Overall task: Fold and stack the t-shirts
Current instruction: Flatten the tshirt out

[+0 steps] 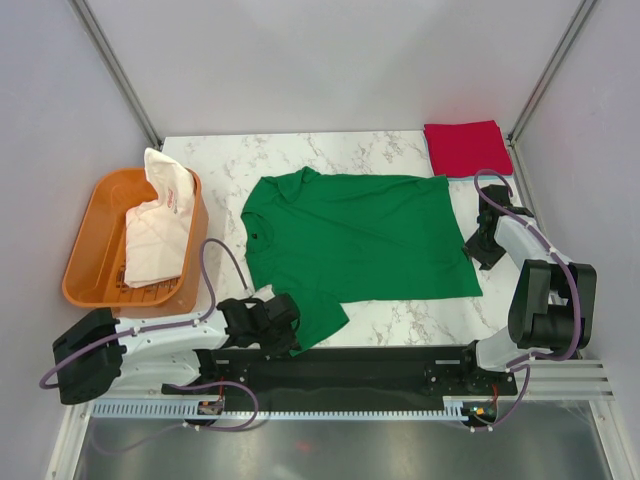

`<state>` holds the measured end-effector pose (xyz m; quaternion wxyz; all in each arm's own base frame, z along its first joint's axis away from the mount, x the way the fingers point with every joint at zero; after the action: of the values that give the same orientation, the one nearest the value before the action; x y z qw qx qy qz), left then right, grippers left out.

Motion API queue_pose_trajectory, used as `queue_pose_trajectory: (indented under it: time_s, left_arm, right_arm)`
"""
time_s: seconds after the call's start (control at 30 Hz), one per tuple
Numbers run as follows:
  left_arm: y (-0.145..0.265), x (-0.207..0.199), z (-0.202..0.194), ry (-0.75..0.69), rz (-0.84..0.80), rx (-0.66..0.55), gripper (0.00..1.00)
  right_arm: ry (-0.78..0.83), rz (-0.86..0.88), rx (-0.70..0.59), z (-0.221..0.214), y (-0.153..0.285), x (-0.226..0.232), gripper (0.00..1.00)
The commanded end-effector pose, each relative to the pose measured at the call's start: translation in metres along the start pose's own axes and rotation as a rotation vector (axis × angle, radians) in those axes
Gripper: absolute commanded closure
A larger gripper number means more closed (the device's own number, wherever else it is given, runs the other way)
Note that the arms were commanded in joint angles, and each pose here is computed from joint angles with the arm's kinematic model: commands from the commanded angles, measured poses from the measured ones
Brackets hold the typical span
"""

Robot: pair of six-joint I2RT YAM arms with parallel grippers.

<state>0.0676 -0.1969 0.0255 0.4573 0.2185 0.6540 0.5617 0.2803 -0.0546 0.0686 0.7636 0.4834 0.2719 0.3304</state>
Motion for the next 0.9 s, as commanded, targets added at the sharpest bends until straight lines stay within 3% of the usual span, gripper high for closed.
queue_pose_trajectory:
  time_s: [0.0, 0.17, 0.2, 0.4, 0.5, 0.53, 0.6, 0.8, 0.87]
  left_arm:
    - [0.013, -0.026, 0.004, 0.033, -0.079, -0.033, 0.55]
    - [0.01, -0.025, 0.008, 0.016, -0.069, -0.059, 0.56]
    - [0.007, -0.029, 0.02, 0.021, -0.092, -0.141, 0.65]
    - [0.007, -0.027, 0.024, 0.033, -0.125, -0.157, 0.71]
    - [0.008, -0.028, 0.025, 0.034, -0.143, -0.165, 0.8]
    - [0.008, -0.029, 0.026, 0.033, -0.148, -0.168, 0.9]
    - [0.009, -0.03, 0.026, 0.031, -0.152, -0.168, 0.98]
    - [0.011, -0.029, 0.018, 0.02, -0.152, -0.12, 0.97]
    - [0.009, -0.023, 0.013, 0.016, -0.133, -0.086, 0.86]
  right_arm:
    - [-0.023, 0.032, -0.006, 0.001, 0.005, 0.001, 0.54]
    - [-0.065, 0.056, 0.009, -0.001, 0.011, -0.006, 0.54]
    - [-0.071, 0.064, -0.005, 0.002, 0.016, -0.006, 0.54]
    - [-0.093, 0.078, -0.015, 0.006, 0.026, -0.008, 0.54]
    - [-0.096, 0.1, 0.012, -0.001, 0.025, -0.005, 0.54]
    - [-0.098, 0.103, 0.024, -0.004, 0.025, -0.005, 0.54]
    - [-0.102, 0.111, 0.058, -0.013, 0.02, -0.003, 0.54]
    - [-0.102, 0.103, 0.104, -0.025, 0.015, -0.004, 0.54]
    - [-0.102, 0.104, 0.093, -0.023, 0.018, -0.005, 0.54]
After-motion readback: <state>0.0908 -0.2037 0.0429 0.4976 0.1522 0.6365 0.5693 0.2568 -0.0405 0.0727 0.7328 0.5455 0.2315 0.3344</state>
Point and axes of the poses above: each gripper's point midway between its finger pads, its own y axis back along the fingers, its own x axis along the line the jaws close on, z = x × y, the point moved 2 cm from there along y, back along the fingers, and after that the axes turned 11 degrees about y, right-handed, at the moved point
